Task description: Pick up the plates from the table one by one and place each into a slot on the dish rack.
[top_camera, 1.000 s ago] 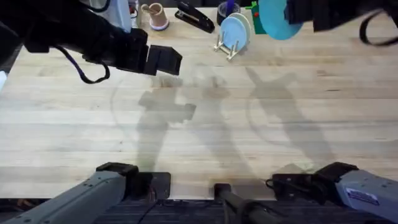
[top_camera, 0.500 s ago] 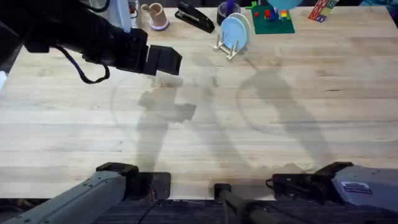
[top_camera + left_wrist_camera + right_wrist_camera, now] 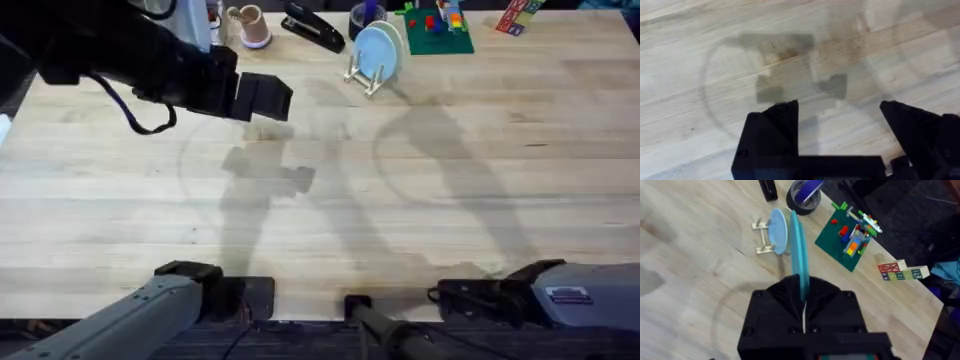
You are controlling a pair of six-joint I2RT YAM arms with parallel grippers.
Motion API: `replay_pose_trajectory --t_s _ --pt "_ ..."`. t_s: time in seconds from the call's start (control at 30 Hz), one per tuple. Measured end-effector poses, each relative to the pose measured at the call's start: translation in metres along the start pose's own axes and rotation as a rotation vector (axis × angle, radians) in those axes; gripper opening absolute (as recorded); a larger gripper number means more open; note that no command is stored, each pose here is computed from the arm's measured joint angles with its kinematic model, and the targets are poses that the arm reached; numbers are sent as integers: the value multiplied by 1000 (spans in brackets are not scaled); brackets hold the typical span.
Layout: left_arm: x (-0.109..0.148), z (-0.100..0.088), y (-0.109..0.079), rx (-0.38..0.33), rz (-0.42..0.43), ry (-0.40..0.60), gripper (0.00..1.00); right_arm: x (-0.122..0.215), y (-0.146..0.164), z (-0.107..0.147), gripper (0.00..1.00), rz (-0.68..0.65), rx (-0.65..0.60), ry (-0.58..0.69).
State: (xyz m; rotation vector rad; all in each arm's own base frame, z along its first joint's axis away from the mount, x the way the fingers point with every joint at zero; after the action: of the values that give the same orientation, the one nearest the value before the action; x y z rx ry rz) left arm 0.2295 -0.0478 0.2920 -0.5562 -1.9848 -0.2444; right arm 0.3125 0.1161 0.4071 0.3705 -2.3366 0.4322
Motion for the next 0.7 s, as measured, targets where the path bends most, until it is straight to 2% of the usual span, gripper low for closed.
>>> replay_pose_trajectory --t_s 0.4,0.7 --pt "0 0 0 0 0 0 995 -4 1 -1 28 -2 37 2" --pt "0 0 0 0 0 0 995 -33 0 -16 28 -43 33 -40"
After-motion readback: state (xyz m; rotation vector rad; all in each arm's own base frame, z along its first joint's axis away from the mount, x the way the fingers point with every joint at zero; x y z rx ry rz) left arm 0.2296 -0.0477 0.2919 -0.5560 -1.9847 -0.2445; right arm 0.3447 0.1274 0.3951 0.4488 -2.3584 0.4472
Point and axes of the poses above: each hand's point on the last joint's axis, 136 mm out from that joint toward the fingers, its own x axis back along the fingers, its own y axis along the line the jaws close on, z = x × y, the point moved 8 cm from there along x, back along the fingers, and after that the axes turned 14 degrees about -x, right-handed, at the moved point
